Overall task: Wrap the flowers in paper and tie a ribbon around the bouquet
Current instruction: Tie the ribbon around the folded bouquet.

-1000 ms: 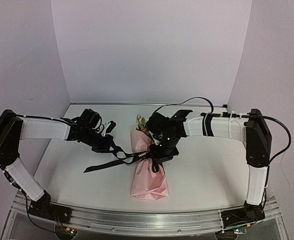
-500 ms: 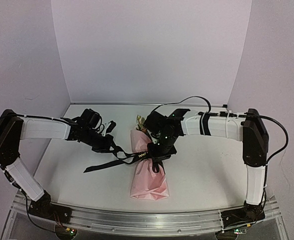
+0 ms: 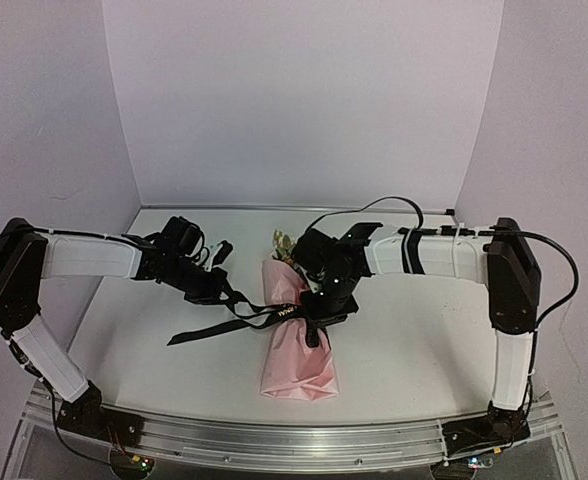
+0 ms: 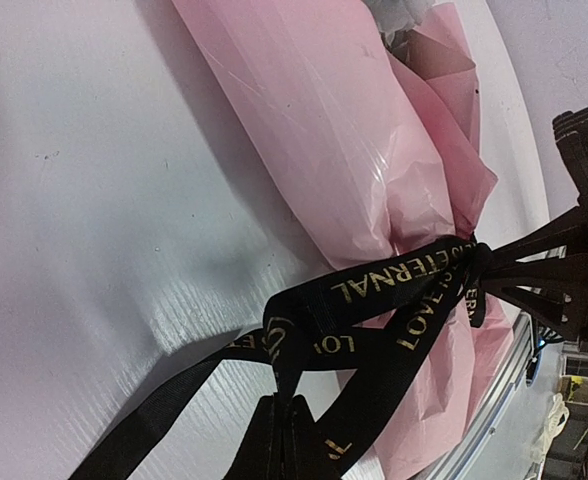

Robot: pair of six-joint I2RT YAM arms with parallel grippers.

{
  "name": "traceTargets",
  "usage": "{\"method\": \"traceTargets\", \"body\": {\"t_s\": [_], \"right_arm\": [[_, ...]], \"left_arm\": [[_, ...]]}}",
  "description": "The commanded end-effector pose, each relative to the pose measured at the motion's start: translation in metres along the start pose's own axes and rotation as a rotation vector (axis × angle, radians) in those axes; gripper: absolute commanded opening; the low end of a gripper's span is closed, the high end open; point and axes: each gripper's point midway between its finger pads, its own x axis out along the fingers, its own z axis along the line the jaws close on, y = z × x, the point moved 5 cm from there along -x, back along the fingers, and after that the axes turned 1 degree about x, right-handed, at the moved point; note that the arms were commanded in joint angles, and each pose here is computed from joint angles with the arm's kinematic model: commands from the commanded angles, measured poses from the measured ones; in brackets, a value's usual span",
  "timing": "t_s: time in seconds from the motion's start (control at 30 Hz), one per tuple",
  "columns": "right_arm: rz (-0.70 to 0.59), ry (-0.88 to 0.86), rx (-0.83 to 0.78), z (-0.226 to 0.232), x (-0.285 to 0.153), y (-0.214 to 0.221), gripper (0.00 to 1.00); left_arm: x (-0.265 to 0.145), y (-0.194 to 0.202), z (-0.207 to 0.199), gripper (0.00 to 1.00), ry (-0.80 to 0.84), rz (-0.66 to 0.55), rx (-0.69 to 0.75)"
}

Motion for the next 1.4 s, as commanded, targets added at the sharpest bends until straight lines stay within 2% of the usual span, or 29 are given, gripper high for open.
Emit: {"method": "traceTargets", "body": {"t_s": [0.0, 0.27, 0.83, 1.37], "right_arm": [[-0.081, -0.052, -0.001, 0.003, -0.033, -0.008, 0.14], [-0.113, -0.075, 0.026, -0.004, -0.044, -0.004, 0.14], [-0.045, -0.117, 0.071, 0.005, -0.021, -0.008, 0.13], [-0.043, -0.122, 0.08, 0.011, -0.012, -0.018, 0.12]], "left_arm": [[-0.004, -0.016, -0.011, 0.0, 0.026, -0.035, 0.035], [-0.003, -0.01, -0.012, 0.0, 0.054, -0.025, 0.022], [-0.007, -0.003, -0.015, 0.0, 0.069, -0.004, 0.036], [-0.009, -0.004, -0.016, 0.0, 0.067, 0.0, 0.048]]}}
